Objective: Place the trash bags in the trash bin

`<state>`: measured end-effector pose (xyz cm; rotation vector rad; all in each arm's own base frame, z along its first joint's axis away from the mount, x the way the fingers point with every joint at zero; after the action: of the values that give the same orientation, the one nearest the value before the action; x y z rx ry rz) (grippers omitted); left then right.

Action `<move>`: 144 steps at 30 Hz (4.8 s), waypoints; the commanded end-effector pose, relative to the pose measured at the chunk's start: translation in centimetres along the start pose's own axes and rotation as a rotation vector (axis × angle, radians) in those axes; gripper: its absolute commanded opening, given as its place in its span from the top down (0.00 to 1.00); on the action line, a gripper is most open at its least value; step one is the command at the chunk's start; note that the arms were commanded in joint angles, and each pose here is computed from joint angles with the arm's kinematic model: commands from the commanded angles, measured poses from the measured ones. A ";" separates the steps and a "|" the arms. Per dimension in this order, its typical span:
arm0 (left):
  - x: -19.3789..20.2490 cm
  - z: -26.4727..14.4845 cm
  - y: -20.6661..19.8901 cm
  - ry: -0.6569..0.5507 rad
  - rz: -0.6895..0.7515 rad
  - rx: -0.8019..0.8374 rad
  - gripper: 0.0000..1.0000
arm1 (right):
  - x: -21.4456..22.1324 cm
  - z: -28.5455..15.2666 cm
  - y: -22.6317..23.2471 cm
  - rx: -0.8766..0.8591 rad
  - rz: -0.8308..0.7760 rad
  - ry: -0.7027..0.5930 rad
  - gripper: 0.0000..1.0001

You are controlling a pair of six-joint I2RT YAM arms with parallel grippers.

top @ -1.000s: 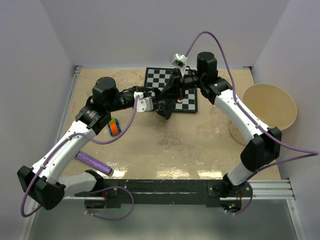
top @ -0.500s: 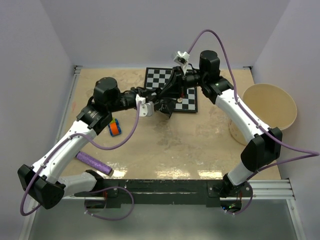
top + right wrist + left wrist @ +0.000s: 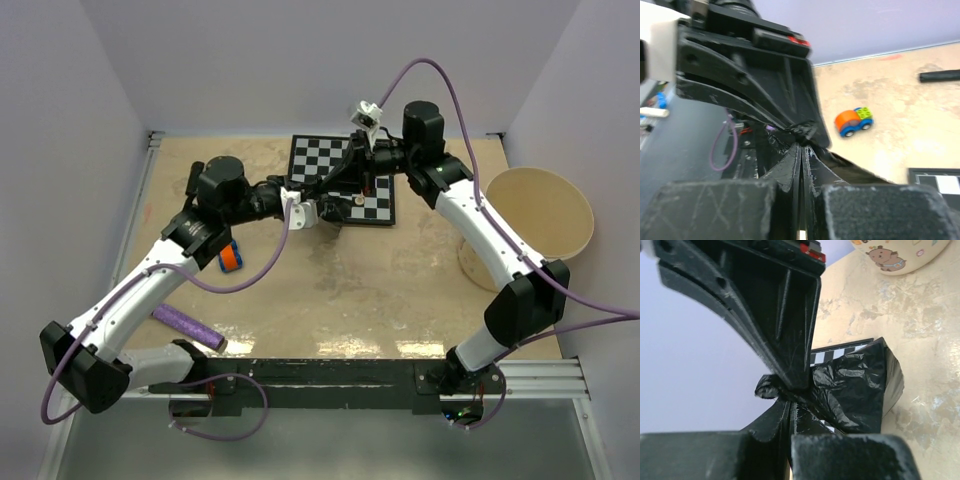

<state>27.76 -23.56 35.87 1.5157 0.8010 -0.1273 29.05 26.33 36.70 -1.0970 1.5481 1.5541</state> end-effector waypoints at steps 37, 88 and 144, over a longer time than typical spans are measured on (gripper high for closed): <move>-2.0 -0.5 2.5 -0.090 0.004 -0.092 0.60 | -1.7 -2.5 0.3 0.060 -0.021 -0.061 1.00; -2.0 2.5 3.6 -0.186 0.065 -0.025 0.77 | 0.1 -1.8 -0.2 0.001 0.071 -0.032 1.00; -0.5 -1.0 2.5 0.003 0.062 -0.043 1.00 | -2.8 -0.7 -1.3 0.011 0.128 -0.127 1.00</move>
<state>28.44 -22.67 36.29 1.5305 0.7874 -0.0891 31.25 26.25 37.10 -0.8805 1.6223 1.7136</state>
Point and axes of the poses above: each gripper's point midway between its finger pads, its own z axis out along the fingers, its own y axis along the line the jaws close on, x = y × z, the point moved 5 cm from there along -z, back along the fingers, and after that the axes turned 10 degrees about z, right-handed, at the moved point
